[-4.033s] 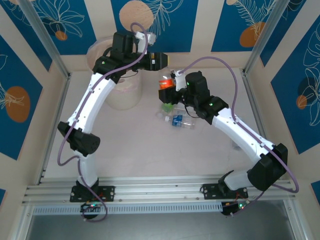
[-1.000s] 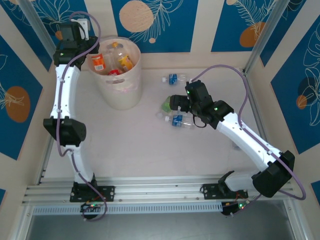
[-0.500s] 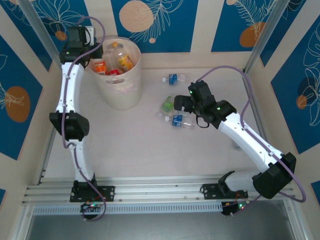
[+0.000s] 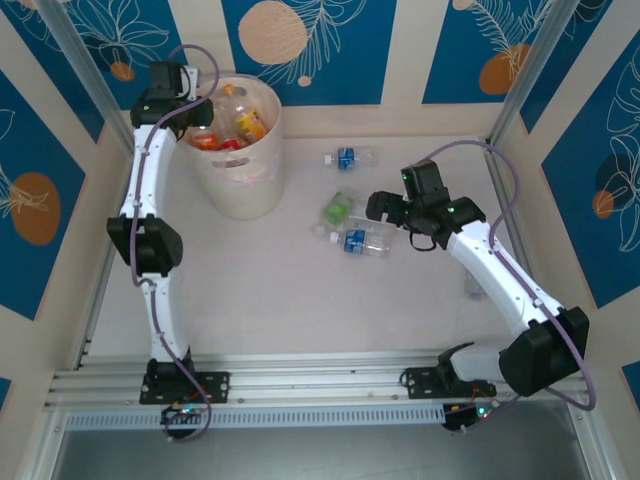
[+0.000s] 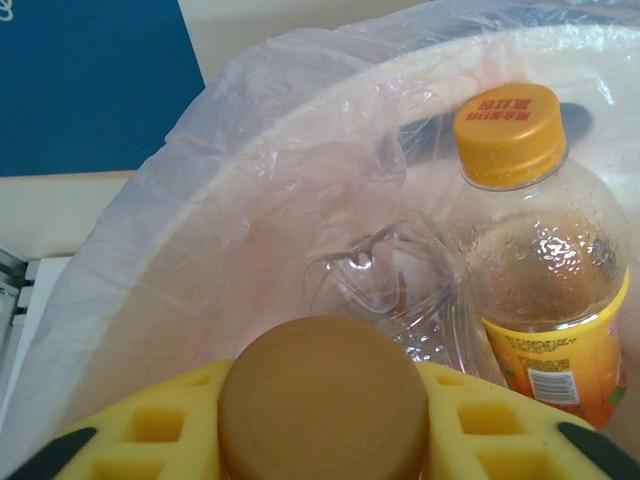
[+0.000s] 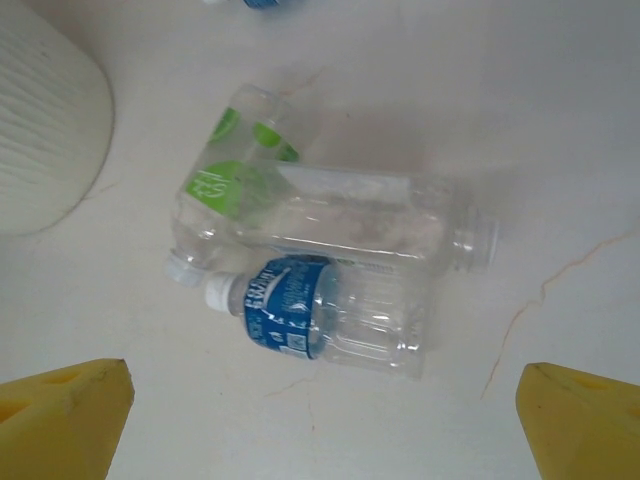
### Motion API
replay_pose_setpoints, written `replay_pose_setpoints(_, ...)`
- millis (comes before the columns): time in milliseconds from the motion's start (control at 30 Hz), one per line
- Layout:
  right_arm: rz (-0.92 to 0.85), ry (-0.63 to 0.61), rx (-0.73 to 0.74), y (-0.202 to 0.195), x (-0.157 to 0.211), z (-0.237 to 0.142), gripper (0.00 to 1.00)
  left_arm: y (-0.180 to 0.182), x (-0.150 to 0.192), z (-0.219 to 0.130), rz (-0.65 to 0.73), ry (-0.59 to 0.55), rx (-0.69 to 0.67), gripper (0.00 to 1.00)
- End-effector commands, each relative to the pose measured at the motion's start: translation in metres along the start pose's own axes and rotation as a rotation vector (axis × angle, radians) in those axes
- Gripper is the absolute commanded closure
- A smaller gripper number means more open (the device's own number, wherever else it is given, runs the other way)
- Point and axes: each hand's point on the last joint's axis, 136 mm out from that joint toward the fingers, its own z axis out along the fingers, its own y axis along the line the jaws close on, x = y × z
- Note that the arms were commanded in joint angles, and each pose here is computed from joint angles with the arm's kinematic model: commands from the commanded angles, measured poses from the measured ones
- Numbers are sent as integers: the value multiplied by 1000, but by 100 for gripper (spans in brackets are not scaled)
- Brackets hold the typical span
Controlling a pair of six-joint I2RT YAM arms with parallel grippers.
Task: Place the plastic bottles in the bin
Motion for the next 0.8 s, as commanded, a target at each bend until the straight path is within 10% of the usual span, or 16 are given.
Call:
replay_pose_setpoints(0, 26, 69, -128, 7, 8, 12, 1, -4, -7, -5, 17, -17, -1, 55)
replay_pose_setpoints(767, -199, 229, -303, 41, 12, 71, 1, -36, -79, -125, -70, -248, 170, 12)
